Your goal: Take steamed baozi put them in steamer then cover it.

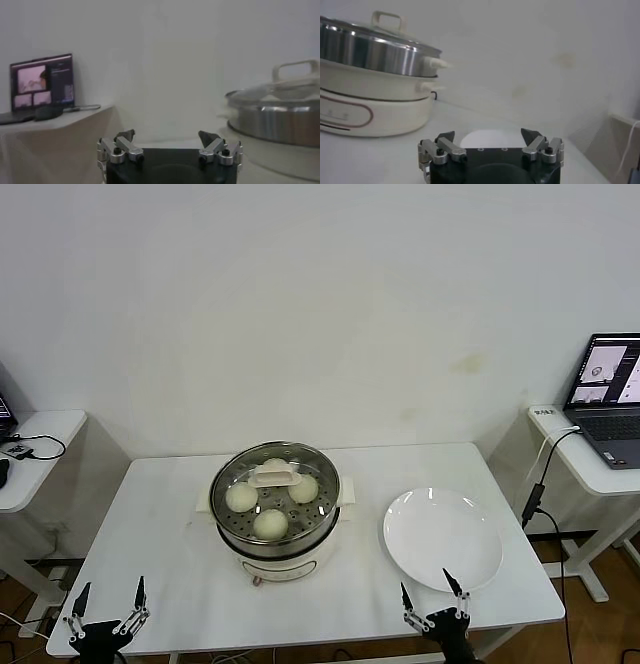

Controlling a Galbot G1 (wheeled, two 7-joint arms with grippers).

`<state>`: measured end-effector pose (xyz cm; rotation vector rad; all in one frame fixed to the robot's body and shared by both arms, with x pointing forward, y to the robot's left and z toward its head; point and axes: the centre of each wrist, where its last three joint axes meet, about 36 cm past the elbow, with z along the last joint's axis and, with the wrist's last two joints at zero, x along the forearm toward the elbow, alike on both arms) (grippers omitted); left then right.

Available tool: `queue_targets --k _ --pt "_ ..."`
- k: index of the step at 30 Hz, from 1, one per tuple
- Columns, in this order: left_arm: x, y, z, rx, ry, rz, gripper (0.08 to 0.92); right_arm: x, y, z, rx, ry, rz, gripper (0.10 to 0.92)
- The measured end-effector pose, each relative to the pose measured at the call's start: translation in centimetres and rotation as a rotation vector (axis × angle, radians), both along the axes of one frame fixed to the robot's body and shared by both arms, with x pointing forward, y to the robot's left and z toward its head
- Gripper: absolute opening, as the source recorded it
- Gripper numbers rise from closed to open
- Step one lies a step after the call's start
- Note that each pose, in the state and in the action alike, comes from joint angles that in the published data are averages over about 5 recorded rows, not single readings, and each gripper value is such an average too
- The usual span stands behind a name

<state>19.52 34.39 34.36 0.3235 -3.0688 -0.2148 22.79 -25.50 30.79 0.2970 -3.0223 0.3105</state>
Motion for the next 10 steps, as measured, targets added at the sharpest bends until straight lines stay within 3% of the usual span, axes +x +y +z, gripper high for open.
queue_targets --k 10 --pt "-0.4 1.3 -0.6 0.005 0.025 -0.015 0.823 -0.1 0.4 0.9 0.02 0.048 -0.006 0.823"
